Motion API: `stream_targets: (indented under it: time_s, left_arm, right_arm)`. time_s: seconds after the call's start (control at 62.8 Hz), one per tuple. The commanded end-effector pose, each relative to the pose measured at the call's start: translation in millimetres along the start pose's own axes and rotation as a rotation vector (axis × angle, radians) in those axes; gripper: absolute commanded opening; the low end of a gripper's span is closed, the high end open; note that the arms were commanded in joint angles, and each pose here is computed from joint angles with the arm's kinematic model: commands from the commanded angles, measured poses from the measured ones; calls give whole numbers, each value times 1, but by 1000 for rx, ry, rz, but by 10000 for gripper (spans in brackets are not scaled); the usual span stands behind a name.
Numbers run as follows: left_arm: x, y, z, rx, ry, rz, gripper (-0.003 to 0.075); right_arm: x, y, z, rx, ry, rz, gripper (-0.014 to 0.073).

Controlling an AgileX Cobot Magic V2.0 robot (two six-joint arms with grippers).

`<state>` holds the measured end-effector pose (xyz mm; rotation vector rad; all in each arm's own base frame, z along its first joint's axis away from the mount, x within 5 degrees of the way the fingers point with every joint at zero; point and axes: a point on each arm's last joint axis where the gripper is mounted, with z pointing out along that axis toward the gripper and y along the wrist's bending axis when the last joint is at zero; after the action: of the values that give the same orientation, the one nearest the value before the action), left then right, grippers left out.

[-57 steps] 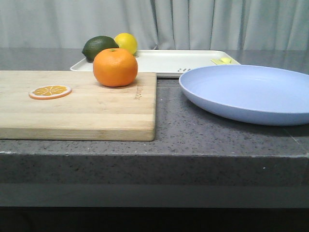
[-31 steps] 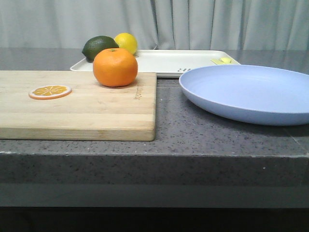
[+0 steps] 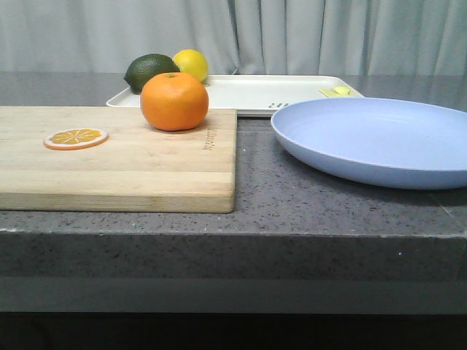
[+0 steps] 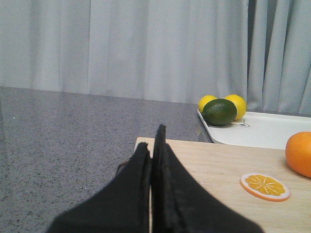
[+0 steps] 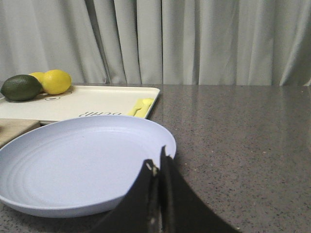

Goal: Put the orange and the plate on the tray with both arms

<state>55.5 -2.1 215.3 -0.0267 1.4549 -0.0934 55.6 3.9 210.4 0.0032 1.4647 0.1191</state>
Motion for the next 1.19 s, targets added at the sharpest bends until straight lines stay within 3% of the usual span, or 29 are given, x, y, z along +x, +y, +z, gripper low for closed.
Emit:
stream_targets:
  time_s: [0.0, 0.318, 0.573, 0.716, 1.178]
  left_arm:
    - [-27, -2, -4, 9, -87, -23, -20]
    - [-127, -12, -25, 33, -8, -20, -20]
    - [-185, -18, -1, 32, 164, -16, -20]
    - [-186, -19, 27, 27, 281, -21, -20]
    - [-153, -16, 91, 6, 538, -28, -20]
  right_arm:
    - [-28, 2, -4, -4, -125, 6, -67]
    - [-98, 8, 0, -6, 17, -75, -67]
    - [-154, 9, 26, 25, 210, -146, -67]
    - [-163, 10, 45, 30, 330, -144, -67]
    - [-128, 7, 84, 31, 558, -144, -48]
